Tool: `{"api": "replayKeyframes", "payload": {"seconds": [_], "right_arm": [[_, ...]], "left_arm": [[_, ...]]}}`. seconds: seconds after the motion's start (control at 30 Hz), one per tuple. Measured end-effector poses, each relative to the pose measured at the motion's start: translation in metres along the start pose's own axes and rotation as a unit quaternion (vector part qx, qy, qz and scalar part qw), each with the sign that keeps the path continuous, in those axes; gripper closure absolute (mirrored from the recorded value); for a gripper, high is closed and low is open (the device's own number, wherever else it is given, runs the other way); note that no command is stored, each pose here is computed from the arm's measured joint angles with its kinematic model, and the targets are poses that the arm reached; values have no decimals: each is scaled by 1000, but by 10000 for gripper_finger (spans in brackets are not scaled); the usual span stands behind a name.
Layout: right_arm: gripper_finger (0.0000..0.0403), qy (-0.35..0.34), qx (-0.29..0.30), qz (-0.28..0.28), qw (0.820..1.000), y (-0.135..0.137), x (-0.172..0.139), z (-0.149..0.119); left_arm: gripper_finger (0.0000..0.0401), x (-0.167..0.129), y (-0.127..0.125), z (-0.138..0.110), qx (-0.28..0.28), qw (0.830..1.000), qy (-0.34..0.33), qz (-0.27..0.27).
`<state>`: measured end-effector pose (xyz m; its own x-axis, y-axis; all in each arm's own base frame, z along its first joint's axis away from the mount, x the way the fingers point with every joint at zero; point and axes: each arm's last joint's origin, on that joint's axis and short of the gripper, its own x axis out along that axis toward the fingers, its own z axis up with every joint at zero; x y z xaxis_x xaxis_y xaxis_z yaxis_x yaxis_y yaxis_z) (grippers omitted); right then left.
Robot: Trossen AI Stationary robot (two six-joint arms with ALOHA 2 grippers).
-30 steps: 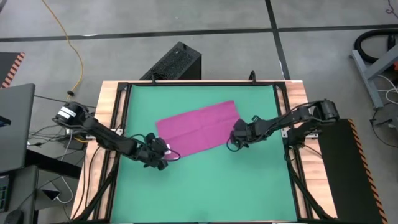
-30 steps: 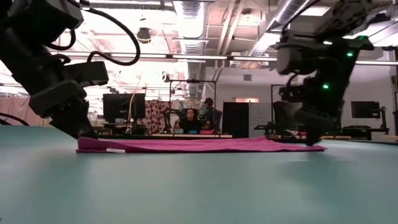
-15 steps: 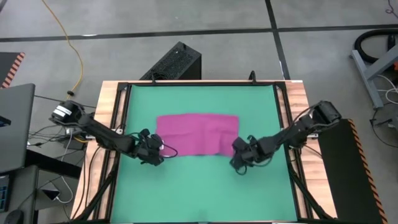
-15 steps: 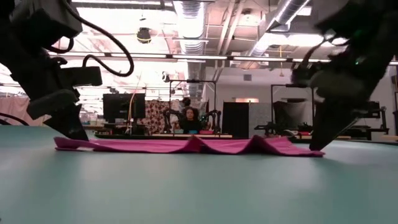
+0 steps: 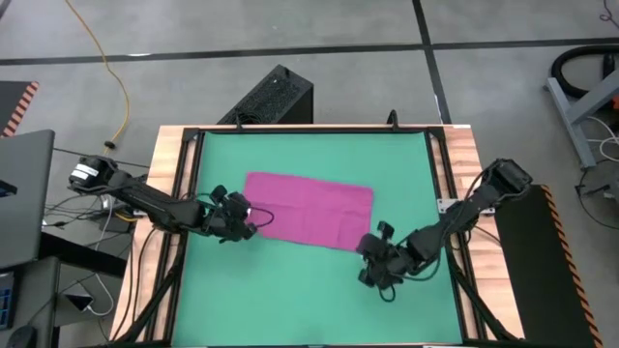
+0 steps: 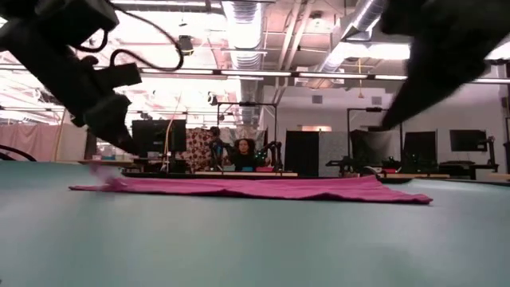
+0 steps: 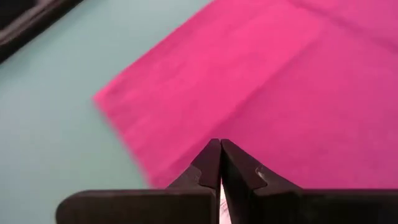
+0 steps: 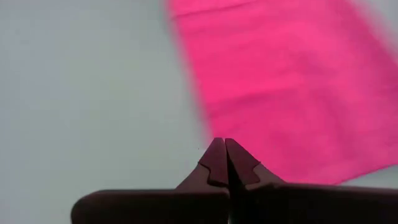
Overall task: Roll towel
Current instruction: Roll the pink towel
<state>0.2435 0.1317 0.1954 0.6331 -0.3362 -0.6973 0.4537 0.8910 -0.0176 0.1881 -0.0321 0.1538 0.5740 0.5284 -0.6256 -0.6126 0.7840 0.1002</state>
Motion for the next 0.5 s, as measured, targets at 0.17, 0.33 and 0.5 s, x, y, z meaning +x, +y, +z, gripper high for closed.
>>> {"api": "replayKeyframes", "payload": {"seconds": [0.17,0.33,0.5], "right_arm": [[400,7,2,-72,997,-32,28,16],[400,36,-22,-143,989,-75,55,32],[400,73,-29,-170,982,-113,73,47]], "left_arm": [[401,-1,-7,3,9,997,21,-78],[401,2,-14,6,-19,994,12,-109],[401,5,-23,10,-38,989,-7,-139]]}}
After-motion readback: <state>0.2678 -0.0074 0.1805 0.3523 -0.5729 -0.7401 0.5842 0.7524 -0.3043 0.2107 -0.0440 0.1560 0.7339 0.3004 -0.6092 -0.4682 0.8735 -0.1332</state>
